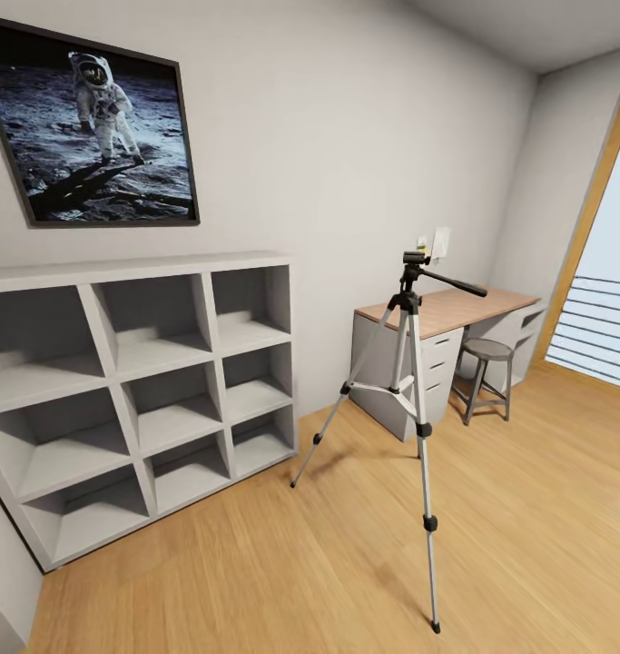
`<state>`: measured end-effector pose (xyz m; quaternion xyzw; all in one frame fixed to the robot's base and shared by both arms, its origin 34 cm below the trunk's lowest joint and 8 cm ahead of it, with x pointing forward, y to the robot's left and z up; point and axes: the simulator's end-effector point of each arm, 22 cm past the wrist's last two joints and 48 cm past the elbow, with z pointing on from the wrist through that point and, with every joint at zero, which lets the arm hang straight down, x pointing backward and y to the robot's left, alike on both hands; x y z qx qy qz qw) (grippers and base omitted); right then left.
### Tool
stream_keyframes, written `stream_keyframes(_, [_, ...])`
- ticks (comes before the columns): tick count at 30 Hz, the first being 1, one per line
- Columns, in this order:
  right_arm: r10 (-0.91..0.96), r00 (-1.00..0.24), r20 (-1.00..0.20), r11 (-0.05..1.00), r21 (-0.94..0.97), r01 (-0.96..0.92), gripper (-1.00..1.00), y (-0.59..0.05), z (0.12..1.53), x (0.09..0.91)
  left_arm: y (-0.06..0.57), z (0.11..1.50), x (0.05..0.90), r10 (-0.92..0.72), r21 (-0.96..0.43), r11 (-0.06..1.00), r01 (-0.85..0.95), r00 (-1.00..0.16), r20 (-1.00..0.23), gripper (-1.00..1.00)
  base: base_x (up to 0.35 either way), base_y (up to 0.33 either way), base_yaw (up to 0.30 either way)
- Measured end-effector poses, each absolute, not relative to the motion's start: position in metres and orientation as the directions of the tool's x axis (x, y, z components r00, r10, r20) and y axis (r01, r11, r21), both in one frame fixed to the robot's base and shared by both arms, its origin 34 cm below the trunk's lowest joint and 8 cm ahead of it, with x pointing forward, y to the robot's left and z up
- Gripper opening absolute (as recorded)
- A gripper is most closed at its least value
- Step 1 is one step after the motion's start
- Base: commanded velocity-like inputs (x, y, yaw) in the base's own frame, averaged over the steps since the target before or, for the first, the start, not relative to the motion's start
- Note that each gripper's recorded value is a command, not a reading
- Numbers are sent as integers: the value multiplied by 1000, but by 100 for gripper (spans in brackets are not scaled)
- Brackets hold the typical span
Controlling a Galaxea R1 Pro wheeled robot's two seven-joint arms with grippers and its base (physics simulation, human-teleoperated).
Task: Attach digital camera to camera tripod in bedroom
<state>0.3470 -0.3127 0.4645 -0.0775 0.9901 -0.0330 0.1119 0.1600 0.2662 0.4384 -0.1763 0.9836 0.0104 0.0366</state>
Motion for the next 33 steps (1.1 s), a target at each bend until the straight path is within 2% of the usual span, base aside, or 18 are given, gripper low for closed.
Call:
stream_keyframes(9, [-222,-947,-233,975,-86,-207,100,-304,467,359,305,449,234,-327,0,943,-333,-923,-202,100,0,0,0])
stream_keyframes(13, [-218,-930,-295,975,-106,-195,100,-305,491,423,362,479,296,-294,16,954,-301,-942,-165,100,0,0,0])
stream_keyframes(17, [-191,-902,-386,980,-121,-156,100,-300,533,494,384,518,368,-270,5,961,-275,-946,-178,100,0,0,0])
stream_keyframes(20, [-193,-848,-493,980,-135,-145,100,-295,580,552,377,564,467,-263,-46,964,-260,-927,-267,100,0,0,0])
stream_keyframes(23, [-178,-831,-527,984,-112,-140,100,-288,612,579,360,601,532,-259,-94,966,-241,-906,-335,100,0,0,0])
stream_keyframes(33, [-39,-784,-620,951,217,-219,100,-212,727,640,296,703,645,-223,-203,970,-136,-836,-501,100,0,0,0])
